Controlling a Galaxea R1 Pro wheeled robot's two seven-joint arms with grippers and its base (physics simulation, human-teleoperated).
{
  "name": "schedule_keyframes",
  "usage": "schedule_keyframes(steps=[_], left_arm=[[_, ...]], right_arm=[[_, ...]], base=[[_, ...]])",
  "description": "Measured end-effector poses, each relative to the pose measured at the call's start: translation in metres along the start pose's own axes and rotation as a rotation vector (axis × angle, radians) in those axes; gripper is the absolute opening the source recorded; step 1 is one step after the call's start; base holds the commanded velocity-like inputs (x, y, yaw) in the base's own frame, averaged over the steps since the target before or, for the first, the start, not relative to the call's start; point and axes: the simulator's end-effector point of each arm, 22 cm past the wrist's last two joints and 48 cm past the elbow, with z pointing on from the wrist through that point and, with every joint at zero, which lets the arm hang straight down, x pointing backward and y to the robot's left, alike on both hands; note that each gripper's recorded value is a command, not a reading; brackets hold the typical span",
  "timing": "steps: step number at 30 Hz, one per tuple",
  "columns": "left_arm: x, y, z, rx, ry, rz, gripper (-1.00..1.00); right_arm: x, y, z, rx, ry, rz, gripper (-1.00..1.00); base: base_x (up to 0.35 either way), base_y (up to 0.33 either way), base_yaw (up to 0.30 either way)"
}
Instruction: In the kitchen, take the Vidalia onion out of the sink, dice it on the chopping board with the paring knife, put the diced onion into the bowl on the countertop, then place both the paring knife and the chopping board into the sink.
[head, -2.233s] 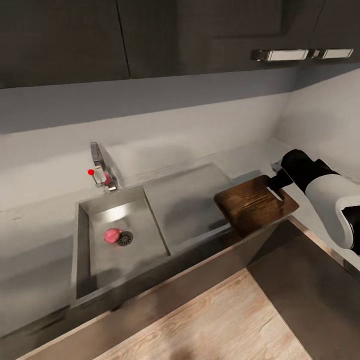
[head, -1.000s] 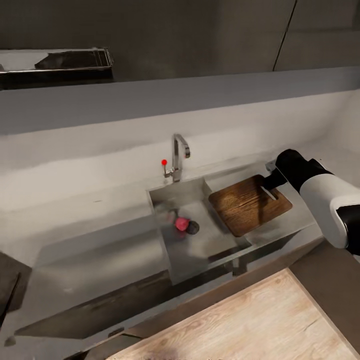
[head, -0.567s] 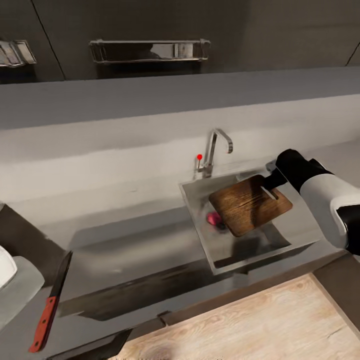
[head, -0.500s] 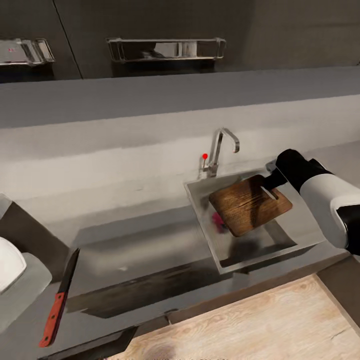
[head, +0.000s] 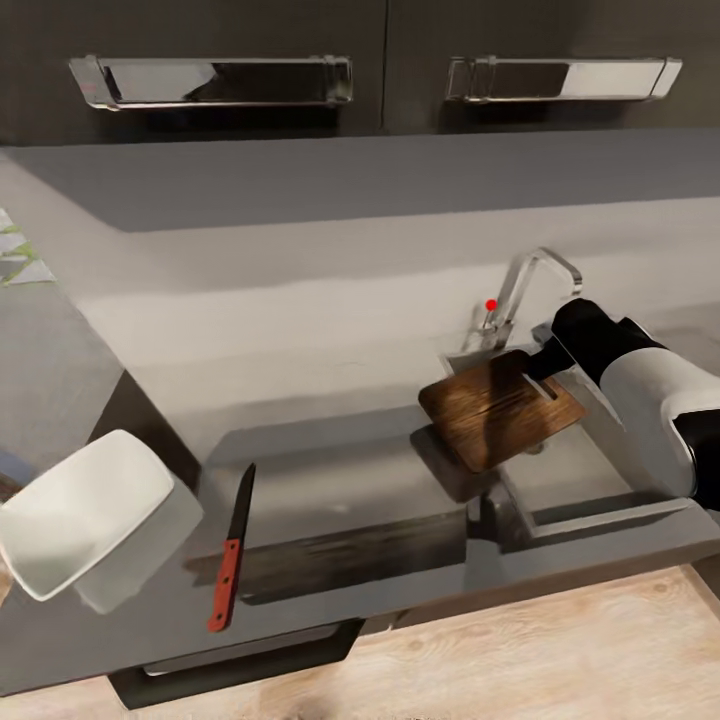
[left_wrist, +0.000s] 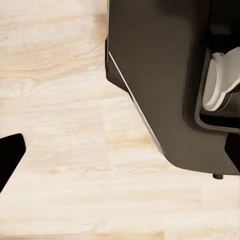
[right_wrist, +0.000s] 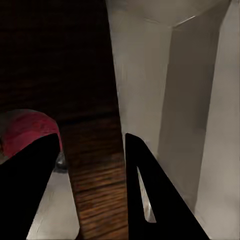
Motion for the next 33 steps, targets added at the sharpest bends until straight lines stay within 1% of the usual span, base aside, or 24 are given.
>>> schedule_keyframes(steps=[15,18,23,26,31,33], left_arm=[[0.007,0.000,-0.004,-0.001,0.021,0.002,1.00],[0.007,0.000,-0.004,0.000,0.023,0.002,1.00],[0.006,0.000,-0.004,0.003,0.021,0.003,1.00],[0.008,-0.001,-0.005,0.006,0.025,0.003,1.00],[0.013,-0.002,-0.006,0.007,0.036,0.004,1.00],[0.013,-0.002,-0.006,0.007,0.037,0.004,1.00]], right_arm=[[0.005,0.004,0.012,-0.007,0.016,-0.001,-1.00],[0.004,0.006,0.012,-0.021,0.009,0.018,-1.00],[-0.003,0.020,0.010,-0.119,-0.024,0.148,-1.00],[-0.004,0.022,0.010,-0.142,-0.031,0.190,-1.00],[0.001,0.013,0.013,-0.107,-0.021,0.202,-1.00],[0.004,0.008,0.014,-0.078,-0.014,0.204,-1.00]], base=[[-0.091,0.291,0.179],[-0.019,0.085,0.086],[-0.003,0.012,0.013],[0.000,0.001,0.001],[0.000,0.000,0.000],[0.000,0.000,0.000]])
